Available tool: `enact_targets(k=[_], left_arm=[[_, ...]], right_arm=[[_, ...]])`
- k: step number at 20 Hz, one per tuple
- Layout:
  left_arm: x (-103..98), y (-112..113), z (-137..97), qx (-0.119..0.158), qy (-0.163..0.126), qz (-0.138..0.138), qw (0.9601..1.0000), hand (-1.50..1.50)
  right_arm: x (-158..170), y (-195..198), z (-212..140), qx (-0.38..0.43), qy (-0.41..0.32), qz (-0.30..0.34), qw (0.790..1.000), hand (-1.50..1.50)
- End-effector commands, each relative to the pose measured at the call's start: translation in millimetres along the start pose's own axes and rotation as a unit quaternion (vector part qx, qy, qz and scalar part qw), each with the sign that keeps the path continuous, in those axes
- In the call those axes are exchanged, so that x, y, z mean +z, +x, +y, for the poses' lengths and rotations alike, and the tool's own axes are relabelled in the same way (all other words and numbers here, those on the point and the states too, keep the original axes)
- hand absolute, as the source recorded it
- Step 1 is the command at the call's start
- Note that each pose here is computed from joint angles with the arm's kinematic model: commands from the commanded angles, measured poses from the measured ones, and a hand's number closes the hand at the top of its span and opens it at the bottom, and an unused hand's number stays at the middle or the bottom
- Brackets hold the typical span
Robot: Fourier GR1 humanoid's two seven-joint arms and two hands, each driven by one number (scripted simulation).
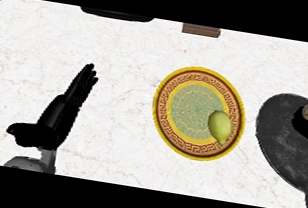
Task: Pick the cupcake from the plate and place it in the pan
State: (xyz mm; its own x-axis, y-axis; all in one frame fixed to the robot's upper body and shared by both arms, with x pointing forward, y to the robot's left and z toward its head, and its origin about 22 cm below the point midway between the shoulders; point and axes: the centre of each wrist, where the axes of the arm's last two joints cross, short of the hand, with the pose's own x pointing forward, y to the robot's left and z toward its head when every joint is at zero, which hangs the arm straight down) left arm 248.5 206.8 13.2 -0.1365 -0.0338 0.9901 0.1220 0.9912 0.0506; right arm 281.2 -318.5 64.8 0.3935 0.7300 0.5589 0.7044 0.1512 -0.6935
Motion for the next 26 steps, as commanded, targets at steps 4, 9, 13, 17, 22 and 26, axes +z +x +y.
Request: enact_targets(k=[4, 9, 13, 17, 22, 26], left_arm=[[4, 0, 7, 0.005, 0.004, 0.004, 1.0000, 0.00], [3, -6, -9, 0.007, -0.012, 0.000, 0.9999, 0.00], [-16, -4, -7, 0.004, -0.001, -0.005, 1.0000, 0.00], [-3, -5, 2, 0.000, -0.009, -0.002, 1.0000, 0.00], [3, -12, -10, 0.007, 0.010, 0.008, 0.9999, 0.00], [4, -2, -4, 0.001, 0.001, 0.005, 1.0000, 0.00]], right_arm=[[-70, -36, 8, -0.009, -0.016, 0.010, 1.000, 1.50], [-53, -66, 34, 0.084, 0.211, 0.086, 0.970, -1.50], [-47, -61, 56, -0.026, 0.283, 0.091, 0.954, -1.50], [-65, -59, 75, -0.044, 0.263, 0.076, 0.961, -1.50], [-60, -63, 66, -0.154, 0.157, 0.053, 0.974, -1.50], [-65, -88, 46, -0.213, 0.140, 0.073, 0.964, -1.50]])
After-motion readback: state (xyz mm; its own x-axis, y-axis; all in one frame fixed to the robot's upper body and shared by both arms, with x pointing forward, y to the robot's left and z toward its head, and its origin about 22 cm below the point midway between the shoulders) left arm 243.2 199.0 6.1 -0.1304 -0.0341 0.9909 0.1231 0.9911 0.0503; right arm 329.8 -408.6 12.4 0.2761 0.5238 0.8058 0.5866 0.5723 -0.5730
